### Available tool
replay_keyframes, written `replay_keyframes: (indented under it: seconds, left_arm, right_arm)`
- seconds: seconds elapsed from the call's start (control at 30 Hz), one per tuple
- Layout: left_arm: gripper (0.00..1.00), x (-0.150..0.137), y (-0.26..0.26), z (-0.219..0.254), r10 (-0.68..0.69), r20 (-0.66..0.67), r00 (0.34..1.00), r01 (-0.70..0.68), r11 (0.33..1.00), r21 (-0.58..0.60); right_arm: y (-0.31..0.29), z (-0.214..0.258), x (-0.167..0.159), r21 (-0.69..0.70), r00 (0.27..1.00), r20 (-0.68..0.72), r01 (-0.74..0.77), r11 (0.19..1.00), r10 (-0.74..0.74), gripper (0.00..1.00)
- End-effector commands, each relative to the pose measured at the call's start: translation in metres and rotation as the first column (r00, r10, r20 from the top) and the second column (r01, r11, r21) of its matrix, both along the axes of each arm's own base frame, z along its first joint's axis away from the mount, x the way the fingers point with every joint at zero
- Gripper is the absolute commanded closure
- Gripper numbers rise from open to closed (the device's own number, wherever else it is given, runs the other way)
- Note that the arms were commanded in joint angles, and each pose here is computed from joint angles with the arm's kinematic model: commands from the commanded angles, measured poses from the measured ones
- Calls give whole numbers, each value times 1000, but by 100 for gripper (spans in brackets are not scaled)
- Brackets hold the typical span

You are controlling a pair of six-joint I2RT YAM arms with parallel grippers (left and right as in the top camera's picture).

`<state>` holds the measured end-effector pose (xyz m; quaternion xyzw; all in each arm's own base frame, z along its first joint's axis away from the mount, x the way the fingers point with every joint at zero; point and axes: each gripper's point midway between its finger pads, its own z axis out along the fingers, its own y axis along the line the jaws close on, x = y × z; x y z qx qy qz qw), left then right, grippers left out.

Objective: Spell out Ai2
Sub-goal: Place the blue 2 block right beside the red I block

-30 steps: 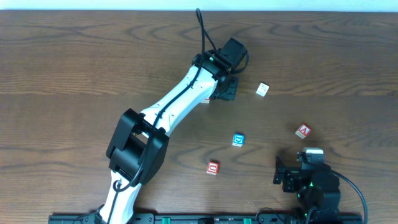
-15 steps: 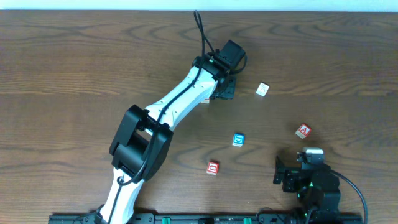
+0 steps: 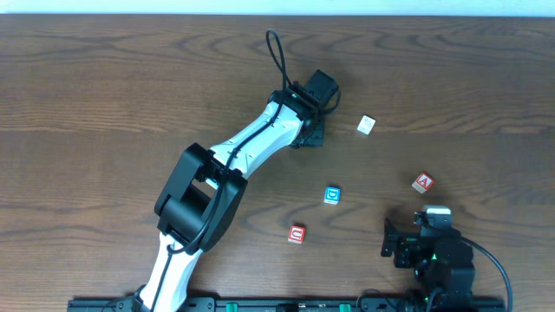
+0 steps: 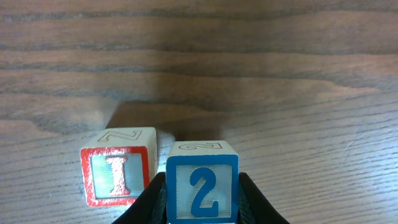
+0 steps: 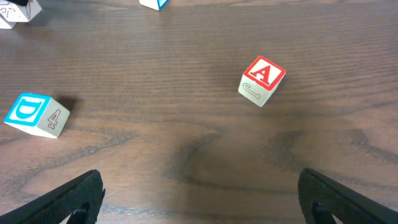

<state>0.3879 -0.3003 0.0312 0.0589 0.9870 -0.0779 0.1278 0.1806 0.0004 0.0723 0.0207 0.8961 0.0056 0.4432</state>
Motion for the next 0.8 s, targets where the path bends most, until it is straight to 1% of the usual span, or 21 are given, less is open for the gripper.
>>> replay_keyframes:
  seconds: [0.0,0.2,0.4,0.7,0.73,0.77]
  left_arm:
    - [94,1,0,-6,19,-2,1000,-19,1000,8]
    - [94,5,-2,-6,38,11,999,-38,999,-7]
    - [94,3,0,-19,49,-10,999,-49,999,14]
    - [94,4,-1,-19,48,-4,999,-48,999,10]
    - [89,4,-1,-19,49,-4,999,-49,999,10]
    - [81,4,-1,-19,48,-4,999,-48,999,10]
  right_arm:
    - [-1,-5,-1,-7,1000,-10,-3,1000,3,1]
    - [-1,-5,-1,-7,1000,-10,-3,1000,3,1]
    - [-1,-5,-1,-7,1000,-10,-3,1000,3,1]
    - [-1,-5,-1,-7,1000,-10,-3,1000,3,1]
    - [-1,-5,-1,-7,1000,-10,-3,1000,3,1]
    - [-1,-5,-1,-7,1000,-10,-3,1000,3,1]
